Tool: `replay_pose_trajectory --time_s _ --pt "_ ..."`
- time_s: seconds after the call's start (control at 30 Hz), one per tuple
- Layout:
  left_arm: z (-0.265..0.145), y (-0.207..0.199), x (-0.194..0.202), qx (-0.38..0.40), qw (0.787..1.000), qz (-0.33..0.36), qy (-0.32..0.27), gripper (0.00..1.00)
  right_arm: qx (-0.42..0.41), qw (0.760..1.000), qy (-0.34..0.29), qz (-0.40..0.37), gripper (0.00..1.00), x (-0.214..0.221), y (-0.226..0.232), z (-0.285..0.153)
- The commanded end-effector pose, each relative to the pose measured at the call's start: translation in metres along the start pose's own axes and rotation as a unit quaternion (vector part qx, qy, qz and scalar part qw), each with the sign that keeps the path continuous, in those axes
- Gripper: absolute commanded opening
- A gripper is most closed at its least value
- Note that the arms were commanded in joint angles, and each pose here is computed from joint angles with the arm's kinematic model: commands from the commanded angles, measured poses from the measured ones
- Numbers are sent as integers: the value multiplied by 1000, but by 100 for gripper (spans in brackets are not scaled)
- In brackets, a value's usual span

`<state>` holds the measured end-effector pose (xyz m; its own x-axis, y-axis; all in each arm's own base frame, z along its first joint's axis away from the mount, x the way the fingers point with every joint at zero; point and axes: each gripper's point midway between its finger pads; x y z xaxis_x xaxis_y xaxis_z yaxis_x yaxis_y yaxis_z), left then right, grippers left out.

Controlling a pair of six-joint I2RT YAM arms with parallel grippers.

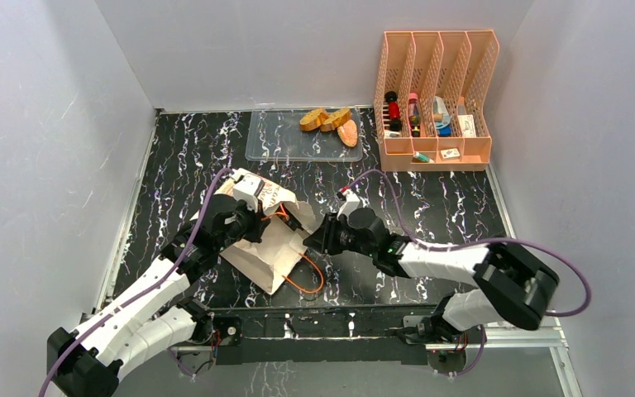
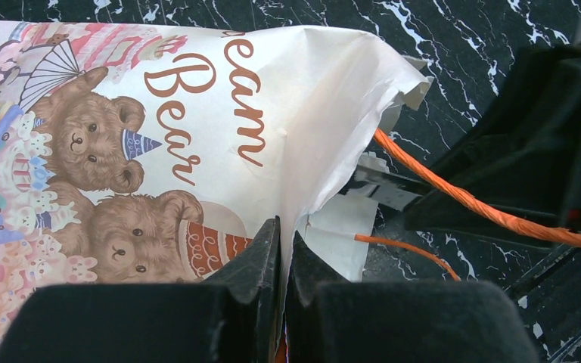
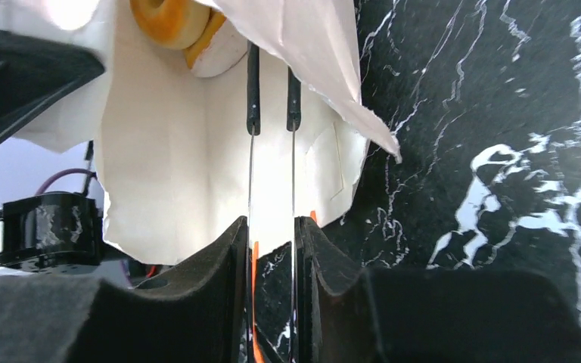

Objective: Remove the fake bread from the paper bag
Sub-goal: Adjust the clamp on the paper bag, then take out the fake bread from the paper bag.

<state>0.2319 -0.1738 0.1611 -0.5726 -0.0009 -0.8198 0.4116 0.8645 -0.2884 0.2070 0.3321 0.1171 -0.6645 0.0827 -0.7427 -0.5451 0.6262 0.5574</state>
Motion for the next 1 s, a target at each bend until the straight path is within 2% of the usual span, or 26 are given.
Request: replay_pose_trajectory --time_s 0.0,0.37,0.63,0.97 --pt "-5 -11 -11 26 1000 2 -15 0 -106 992 -20 64 20 -28 39 15" --pt "-5 -12 -8 29 1000 -1 -9 0 -155 980 -42 117 25 -54 52 24" --pt "-7 -12 -11 29 999 3 -13 0 -150 979 -28 132 27 -53 51 32" --pt "-8 -10 -12 24 1000 6 -18 0 -129 982 -31 137 27 -53 46 18"
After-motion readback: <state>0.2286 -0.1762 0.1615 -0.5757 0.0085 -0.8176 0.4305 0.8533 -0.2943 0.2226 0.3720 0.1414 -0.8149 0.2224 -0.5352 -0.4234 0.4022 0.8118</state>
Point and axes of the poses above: each gripper's point midway between its finger pads, its own z axis out along the fingers, its own y axis along the line the jaws close on, x = y × z, and after that the axes turned 9 degrees about -z, right-handed
